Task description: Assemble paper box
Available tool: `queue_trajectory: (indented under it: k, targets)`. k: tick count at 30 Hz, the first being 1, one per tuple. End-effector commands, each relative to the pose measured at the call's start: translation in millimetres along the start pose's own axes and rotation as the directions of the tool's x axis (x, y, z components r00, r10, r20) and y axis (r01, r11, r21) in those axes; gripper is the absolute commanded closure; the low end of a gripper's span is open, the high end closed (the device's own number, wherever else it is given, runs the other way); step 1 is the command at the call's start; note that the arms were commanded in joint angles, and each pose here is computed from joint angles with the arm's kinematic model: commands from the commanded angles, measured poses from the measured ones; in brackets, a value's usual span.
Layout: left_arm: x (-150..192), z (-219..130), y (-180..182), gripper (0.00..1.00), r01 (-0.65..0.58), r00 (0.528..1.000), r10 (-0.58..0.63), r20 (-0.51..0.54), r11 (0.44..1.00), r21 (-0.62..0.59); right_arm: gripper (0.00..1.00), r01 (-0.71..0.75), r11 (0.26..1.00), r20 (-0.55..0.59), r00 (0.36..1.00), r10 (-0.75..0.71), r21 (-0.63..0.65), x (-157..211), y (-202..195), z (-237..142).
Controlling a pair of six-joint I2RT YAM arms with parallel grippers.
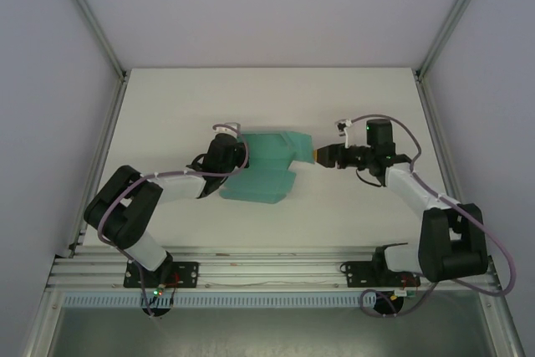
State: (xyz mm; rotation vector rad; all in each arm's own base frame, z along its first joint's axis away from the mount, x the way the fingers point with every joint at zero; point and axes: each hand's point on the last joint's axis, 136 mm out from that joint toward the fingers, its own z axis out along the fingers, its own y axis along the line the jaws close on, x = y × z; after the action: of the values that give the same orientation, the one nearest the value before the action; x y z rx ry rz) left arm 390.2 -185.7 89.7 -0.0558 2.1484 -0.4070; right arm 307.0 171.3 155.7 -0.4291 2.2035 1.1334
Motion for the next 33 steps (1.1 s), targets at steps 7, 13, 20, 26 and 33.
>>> queue_trajectory:
  k: [7, 13, 20, 26, 33]
  targets:
    - [-16.2, -5.3, -6.9, 1.0, -0.002, 0.999, 0.0, 0.05, 0.999, 0.036, 0.56, 0.149, 0.978, -0.073, 0.984, -0.16, -0.146, 2.4, 37.7, 19.5]
    - [-13.2, -1.3, -3.0, 1.0, 0.001, 0.999, -0.002, 0.047, 1.0, 0.015, 0.56, 0.141, 0.972, -0.053, 0.987, -0.154, -0.189, -3.6, 53.5, 26.3]
    - [-7.4, 5.9, -5.6, 1.0, 0.01, 0.999, -0.011, 0.031, 0.999, 0.032, 0.46, 0.161, 0.95, -0.054, 0.982, -0.181, -0.269, -3.6, 80.8, 47.9]
    - [-9.3, 3.4, -7.1, 1.0, 0.013, 0.999, -0.014, 0.037, 0.999, 0.041, 0.44, 0.119, 0.969, -0.072, 0.988, -0.137, -0.215, -16.0, 66.0, 82.8]
    - [-10.3, -1.7, -3.1, 1.0, 0.016, 0.999, -0.017, 0.048, 1.0, 0.025, 0.46, 0.087, 0.986, -0.07, 0.993, -0.097, -0.14, -28.0, 50.7, 102.9]
